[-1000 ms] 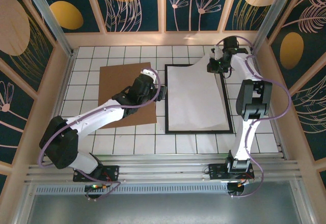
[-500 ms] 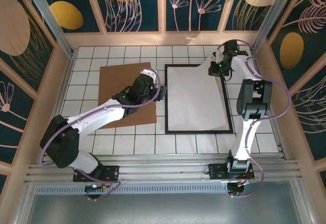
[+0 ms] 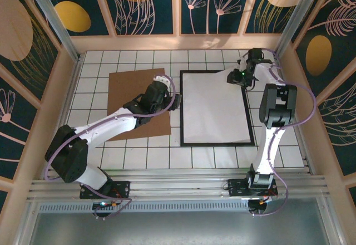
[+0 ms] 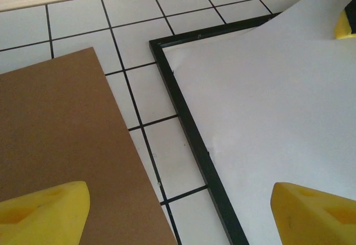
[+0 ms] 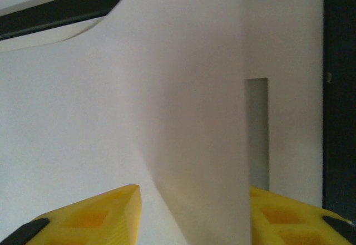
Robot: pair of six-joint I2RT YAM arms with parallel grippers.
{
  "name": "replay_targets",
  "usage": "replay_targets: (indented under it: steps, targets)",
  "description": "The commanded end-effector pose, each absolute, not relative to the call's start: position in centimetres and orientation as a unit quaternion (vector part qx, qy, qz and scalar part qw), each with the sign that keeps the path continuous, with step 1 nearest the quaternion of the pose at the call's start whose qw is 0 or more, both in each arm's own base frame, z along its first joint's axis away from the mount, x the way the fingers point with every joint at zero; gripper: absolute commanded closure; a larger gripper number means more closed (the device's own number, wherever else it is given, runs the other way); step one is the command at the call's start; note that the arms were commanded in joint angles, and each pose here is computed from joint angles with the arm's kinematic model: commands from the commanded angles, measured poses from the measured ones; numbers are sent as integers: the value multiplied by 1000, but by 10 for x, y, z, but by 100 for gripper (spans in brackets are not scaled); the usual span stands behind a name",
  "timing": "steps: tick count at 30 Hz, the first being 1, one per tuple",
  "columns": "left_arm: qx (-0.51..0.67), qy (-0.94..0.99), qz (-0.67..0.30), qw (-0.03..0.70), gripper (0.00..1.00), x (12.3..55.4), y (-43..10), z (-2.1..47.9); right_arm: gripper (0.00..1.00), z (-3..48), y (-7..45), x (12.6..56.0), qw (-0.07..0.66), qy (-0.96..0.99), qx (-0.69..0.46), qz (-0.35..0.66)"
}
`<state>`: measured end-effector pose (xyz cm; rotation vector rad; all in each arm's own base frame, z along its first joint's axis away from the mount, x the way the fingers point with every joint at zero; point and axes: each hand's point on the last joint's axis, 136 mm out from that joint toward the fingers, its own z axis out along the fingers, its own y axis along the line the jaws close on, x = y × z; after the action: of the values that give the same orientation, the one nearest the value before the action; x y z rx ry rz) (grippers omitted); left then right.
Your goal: Put the photo into the frame
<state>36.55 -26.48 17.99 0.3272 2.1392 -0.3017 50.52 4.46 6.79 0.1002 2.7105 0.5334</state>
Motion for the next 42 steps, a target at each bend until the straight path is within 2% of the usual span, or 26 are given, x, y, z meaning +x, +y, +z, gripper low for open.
replay_targets:
  steps: [1, 9, 11, 16, 20, 23, 26, 30, 37, 42]
  targets:
    - [118, 873, -131, 455, 15, 370, -261, 171, 51, 56, 38, 513, 193, 957, 67, 205]
    - [106, 876, -135, 450, 14, 371, -249, 165, 40, 61, 14, 520, 210, 953, 96, 197]
    - [96, 880, -133, 446, 10, 371, -241, 158, 38, 69, 6, 523, 222, 952, 101, 184]
    - [57, 884, -114, 450, 4, 376, -209, 151, 34, 112, 8, 526, 291, 942, 102, 133]
    - [-21, 887, -97, 452, 1, 386, -155, 144, 31, 145, 67, 514, 348, 927, 57, 129]
    - [-92, 885, -93, 446, 1, 394, -108, 136, 27, 155, 144, 492, 371, 916, -6, 154]
    - [-159, 879, -98, 439, 1, 400, -65, 128, 23, 148, 221, 466, 369, 910, -66, 178]
    - [-206, 874, -98, 428, 1, 408, -28, 114, 22, 139, 298, 437, 365, 900, -126, 203]
    - [-262, 869, -103, 408, 1, 414, 16, 91, 22, 107, 355, 408, 314, 900, -162, 254]
    - [-273, 875, -93, 390, 1, 415, 29, 78, 22, 86, 379, 395, 290, 904, -165, 268]
